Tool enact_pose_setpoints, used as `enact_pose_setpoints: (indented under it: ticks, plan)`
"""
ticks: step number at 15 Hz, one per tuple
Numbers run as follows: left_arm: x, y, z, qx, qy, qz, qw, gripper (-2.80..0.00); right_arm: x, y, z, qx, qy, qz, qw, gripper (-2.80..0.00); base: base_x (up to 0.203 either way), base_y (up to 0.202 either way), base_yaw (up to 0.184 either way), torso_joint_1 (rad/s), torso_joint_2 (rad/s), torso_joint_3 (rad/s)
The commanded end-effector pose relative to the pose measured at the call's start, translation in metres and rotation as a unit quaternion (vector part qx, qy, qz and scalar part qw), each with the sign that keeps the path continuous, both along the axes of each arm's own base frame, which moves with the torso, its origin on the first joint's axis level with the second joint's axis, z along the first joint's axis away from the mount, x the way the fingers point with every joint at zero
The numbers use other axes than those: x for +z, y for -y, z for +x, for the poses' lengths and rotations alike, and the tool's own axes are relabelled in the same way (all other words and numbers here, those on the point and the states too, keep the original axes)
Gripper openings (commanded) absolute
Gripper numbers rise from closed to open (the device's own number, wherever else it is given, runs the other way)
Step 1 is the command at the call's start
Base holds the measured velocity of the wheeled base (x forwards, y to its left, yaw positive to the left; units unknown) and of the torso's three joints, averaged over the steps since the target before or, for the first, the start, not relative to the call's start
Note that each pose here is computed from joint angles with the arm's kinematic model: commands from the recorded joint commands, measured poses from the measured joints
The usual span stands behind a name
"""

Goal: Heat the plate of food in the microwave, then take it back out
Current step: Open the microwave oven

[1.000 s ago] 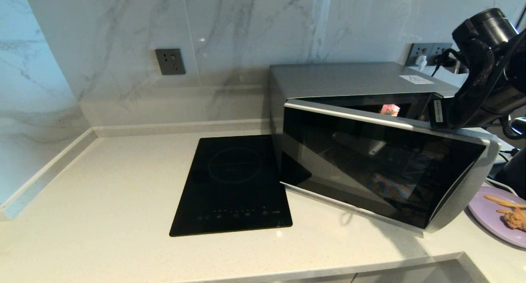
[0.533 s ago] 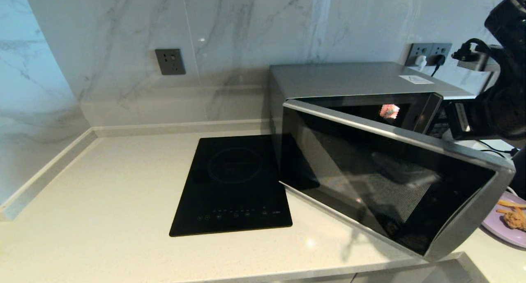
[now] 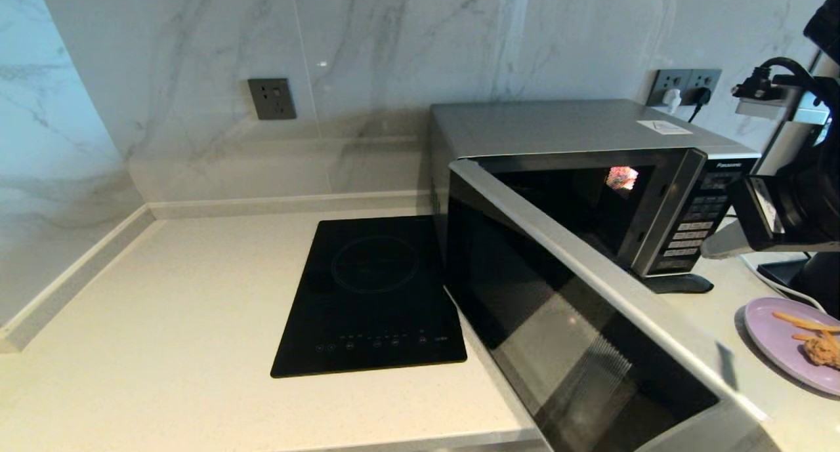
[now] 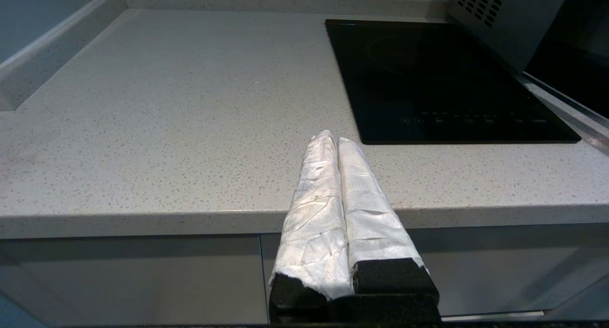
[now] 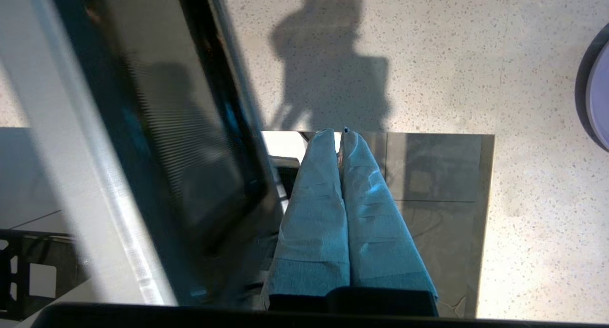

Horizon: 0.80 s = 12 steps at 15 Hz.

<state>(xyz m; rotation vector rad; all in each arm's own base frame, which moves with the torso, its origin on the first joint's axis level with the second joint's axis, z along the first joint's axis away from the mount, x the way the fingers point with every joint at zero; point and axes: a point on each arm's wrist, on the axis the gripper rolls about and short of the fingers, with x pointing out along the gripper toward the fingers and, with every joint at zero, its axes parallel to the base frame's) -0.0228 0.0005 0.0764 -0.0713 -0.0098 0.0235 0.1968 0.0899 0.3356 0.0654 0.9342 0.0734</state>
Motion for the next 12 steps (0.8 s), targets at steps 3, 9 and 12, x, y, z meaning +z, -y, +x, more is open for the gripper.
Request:
enact_pose_setpoints:
  ticks: [3,9,12]
  plan:
    - [0.0,0.0,0.0,0.0,-0.001,0.0,1.0,-2.8,-0.004,-0.008,-0.007,0.047,-0.038,0.028,0.998,-2.8,0.0,0.0,0.0,0.0,0.0,0.0]
    - [0.0,0.0,0.0,0.0,-0.001,0.0,1.0,-2.8,-0.02,-0.065,-0.003,0.139,-0.1,0.064,0.983,-2.8,0.0,0.0,0.0,0.0,0.0,0.0]
    - [0.0,0.0,0.0,0.0,-0.001,0.0,1.0,-2.8,-0.025,-0.083,-0.007,0.158,-0.114,0.063,0.979,-2.8,0.0,0.0,0.0,0.0,0.0,0.0]
